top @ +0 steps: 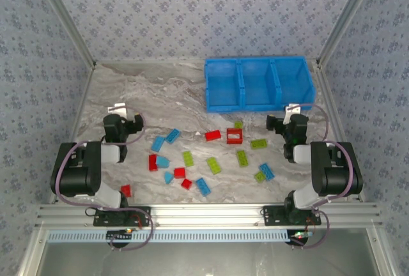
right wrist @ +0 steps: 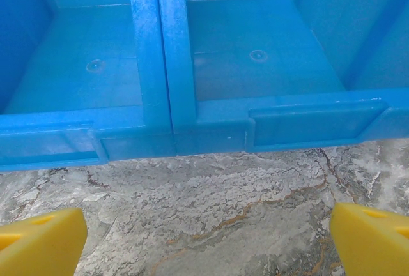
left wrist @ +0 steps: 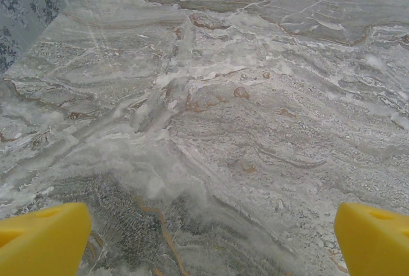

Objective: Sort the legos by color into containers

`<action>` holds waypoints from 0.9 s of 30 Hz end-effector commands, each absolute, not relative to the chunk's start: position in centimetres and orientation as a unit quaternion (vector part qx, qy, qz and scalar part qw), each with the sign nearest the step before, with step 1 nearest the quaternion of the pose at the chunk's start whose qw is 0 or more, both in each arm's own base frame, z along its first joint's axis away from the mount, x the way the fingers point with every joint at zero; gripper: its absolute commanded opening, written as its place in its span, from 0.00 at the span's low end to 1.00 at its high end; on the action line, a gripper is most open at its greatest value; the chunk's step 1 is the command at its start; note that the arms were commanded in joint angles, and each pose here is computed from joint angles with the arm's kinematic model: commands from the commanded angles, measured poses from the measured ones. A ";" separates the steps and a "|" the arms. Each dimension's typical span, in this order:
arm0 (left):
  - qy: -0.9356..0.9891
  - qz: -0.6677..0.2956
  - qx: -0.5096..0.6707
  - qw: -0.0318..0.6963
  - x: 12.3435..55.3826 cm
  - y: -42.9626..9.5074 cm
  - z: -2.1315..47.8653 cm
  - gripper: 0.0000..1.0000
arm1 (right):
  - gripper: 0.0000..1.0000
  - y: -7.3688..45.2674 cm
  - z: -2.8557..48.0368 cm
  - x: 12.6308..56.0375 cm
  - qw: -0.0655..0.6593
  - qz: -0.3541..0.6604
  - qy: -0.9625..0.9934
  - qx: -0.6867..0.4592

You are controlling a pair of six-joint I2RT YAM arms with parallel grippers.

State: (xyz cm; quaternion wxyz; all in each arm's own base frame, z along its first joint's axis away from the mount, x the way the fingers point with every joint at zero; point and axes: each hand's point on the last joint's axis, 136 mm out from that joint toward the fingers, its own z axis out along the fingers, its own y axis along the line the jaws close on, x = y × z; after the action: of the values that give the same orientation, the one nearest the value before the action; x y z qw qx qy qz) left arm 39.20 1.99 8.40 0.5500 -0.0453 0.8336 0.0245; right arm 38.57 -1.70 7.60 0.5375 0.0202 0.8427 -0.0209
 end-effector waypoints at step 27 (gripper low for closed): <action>0.766 -0.150 -0.199 0.592 31.3 -4.4 38.4 0.98 | 0.93 -5.2 27.7 36.4 0.492 0.038 0.826 0.271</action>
State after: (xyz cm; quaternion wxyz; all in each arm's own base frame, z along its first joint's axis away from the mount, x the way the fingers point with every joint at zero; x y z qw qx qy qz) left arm 31.88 -5.13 45.70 0.7193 -0.1134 0.6763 -0.1114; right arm 37.02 -5.86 37.19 0.6559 0.2227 0.7212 0.0042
